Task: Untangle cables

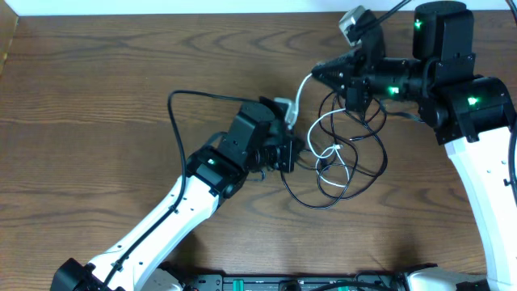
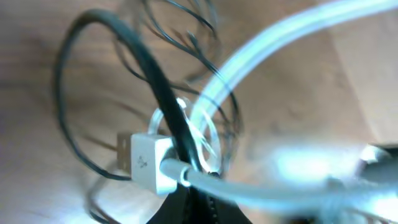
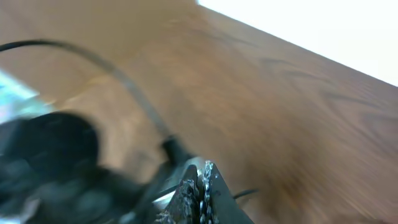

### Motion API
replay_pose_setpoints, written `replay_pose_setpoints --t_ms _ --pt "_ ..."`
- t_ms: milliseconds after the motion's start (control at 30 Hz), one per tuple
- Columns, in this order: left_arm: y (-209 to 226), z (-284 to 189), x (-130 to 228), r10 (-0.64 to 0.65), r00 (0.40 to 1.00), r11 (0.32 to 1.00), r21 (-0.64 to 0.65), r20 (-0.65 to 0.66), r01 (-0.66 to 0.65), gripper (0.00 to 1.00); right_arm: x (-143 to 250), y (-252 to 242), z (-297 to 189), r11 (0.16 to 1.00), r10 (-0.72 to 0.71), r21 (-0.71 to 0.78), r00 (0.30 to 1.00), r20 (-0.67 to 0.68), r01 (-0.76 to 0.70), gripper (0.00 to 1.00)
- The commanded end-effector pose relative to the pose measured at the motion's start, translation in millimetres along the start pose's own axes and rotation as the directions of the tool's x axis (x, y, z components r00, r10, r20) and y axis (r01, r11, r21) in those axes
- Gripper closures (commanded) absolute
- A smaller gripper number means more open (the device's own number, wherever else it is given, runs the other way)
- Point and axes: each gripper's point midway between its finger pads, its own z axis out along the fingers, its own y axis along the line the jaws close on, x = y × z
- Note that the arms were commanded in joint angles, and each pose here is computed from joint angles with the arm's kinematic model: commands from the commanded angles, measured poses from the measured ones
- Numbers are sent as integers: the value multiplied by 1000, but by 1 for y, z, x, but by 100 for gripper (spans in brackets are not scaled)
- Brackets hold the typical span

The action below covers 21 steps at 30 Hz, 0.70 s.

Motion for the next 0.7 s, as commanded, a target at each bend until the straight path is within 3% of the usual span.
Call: replay_pose_setpoints --t_ms 0,100,267,367,533,600,667 --pt "-27 1 29 6 991 991 131 -132 12 92 -2 -52 -9 947 109 300 993 34 -115 99" --pt "-16 1 51 32 979 998 66 -204 -19 92 -10 -74 -19 892 156 411 982 106 -187 99" --pt "46 -9 66 -24 974 962 -270 -227 -39 92 -18 -105 -40 800 232 509 946 228 -319 99" --pt "68 -15 57 -11 983 917 -394 -183 -63 92 -15 -114 -49 773 255 529 935 246 -350 99" --pt "80 -18 33 38 996 877 -476 -83 -73 92 0 -130 -63 733 259 595 944 204 -329 99" --pt "84 -20 27 48 997 867 -494 -60 -71 92 17 -145 -78 655 291 675 938 190 -340 99" --pt "86 -21 25 43 998 864 -499 -52 -63 91 40 -162 -103 525 332 782 927 175 -336 99"
